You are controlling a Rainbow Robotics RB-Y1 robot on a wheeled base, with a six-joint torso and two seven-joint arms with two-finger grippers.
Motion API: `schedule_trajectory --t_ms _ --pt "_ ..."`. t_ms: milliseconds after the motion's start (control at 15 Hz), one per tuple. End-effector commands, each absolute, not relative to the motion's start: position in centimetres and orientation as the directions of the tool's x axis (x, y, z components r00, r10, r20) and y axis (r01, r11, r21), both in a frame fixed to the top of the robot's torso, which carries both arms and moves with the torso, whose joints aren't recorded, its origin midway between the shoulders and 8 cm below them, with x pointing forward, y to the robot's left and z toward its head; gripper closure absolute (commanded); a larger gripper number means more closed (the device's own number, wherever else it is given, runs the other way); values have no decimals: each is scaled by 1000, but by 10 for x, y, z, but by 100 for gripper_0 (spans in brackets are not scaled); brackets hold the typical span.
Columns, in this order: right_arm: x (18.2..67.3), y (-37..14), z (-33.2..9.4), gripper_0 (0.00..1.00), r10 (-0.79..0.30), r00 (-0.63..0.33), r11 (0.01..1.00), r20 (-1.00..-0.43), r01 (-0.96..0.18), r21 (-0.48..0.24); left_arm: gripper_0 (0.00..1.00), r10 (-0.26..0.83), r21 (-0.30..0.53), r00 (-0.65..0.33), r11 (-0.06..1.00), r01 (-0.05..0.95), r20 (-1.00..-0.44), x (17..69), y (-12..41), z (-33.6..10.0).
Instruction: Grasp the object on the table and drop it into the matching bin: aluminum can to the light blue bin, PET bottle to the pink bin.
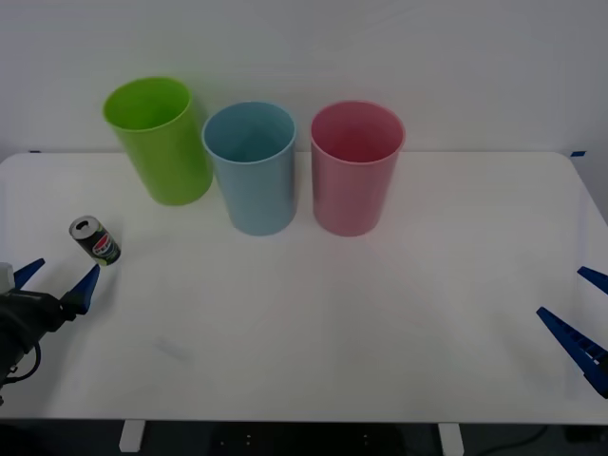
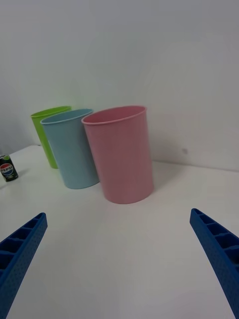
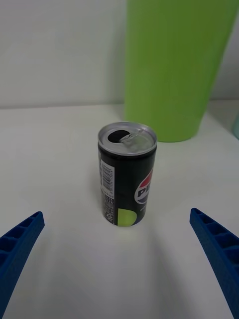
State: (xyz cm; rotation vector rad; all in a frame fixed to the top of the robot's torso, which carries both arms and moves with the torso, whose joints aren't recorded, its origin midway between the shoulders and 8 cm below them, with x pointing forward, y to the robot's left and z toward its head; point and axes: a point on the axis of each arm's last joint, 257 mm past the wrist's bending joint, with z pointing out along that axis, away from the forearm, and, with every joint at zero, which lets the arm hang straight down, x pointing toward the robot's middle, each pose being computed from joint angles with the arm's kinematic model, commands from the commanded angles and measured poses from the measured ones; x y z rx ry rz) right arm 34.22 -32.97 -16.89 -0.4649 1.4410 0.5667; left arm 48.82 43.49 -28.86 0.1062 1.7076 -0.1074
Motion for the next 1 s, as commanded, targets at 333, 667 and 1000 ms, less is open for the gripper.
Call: schedule_trajectory --t_ms 333,667,1000 --pt "342 -330 -169 0 82 41 785 -996 -618 39 0 -10 -26 -141 993 116 -990 519 421 -295" --pt "342 -330 -169 0 82 41 785 -996 -618 39 0 -11 -28 -154 994 103 -988 544 417 -297" --pt "342 -330 -169 0 82 41 785 -996 -618 39 0 -3 -15 -159 997 74 -987 560 414 -295"
